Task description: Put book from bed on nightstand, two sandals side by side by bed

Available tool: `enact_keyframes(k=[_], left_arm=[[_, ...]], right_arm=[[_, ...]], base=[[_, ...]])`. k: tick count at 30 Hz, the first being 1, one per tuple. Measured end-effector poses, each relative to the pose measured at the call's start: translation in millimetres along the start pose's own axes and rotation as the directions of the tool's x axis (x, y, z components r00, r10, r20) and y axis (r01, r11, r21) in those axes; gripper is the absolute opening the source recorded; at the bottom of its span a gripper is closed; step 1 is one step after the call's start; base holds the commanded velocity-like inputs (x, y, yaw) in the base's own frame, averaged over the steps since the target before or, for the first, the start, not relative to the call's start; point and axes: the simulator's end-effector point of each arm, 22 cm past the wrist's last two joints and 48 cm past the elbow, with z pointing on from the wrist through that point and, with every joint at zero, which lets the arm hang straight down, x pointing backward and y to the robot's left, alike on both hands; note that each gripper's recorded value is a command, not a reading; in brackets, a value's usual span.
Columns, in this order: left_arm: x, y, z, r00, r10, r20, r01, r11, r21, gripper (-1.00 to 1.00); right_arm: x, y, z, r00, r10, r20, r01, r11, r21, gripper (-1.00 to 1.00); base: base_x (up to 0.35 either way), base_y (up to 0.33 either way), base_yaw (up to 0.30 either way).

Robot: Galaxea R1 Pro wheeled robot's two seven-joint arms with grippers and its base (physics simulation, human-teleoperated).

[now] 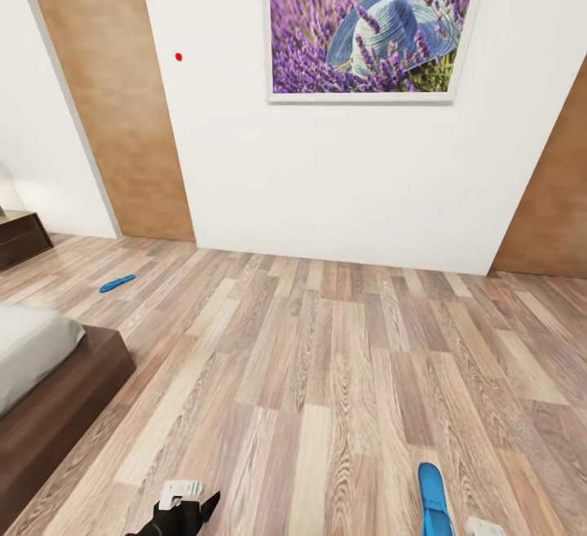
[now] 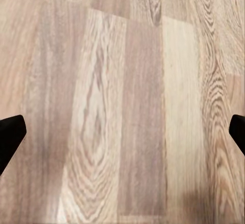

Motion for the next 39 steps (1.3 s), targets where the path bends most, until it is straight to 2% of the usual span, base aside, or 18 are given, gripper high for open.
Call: enact_keyframes(k=[16,24,39], left_arm=[[0.3,-0.4,0.1,1.000,0.000,-0.001,0.000,1.000,0.000,1.00],[0.3,-0.4,0.1,1.000,0.000,-0.001,0.000,1.000,0.000,1.00],[0.4,-0.4,0.1,1.000,0.000,-0.001,0.000,1.000,0.000,1.00]], right_arm=[[0.0,-0.1,-0.1,1.000,0.000,0.000,0.000,1.000,0.000,-1.00],[0.2,0.3,0.1,1.000,-0.001,-0.001,0.001,1.000,0.000,-1.00],[0.2,0.5,0.2,1.000,0.000,0.000,0.000,1.000,-0.001,-1.00]], base=[[0.311,-0.003,0.018],[0.314,-0.068,0.151],[0.314,-0.084,0.014]])
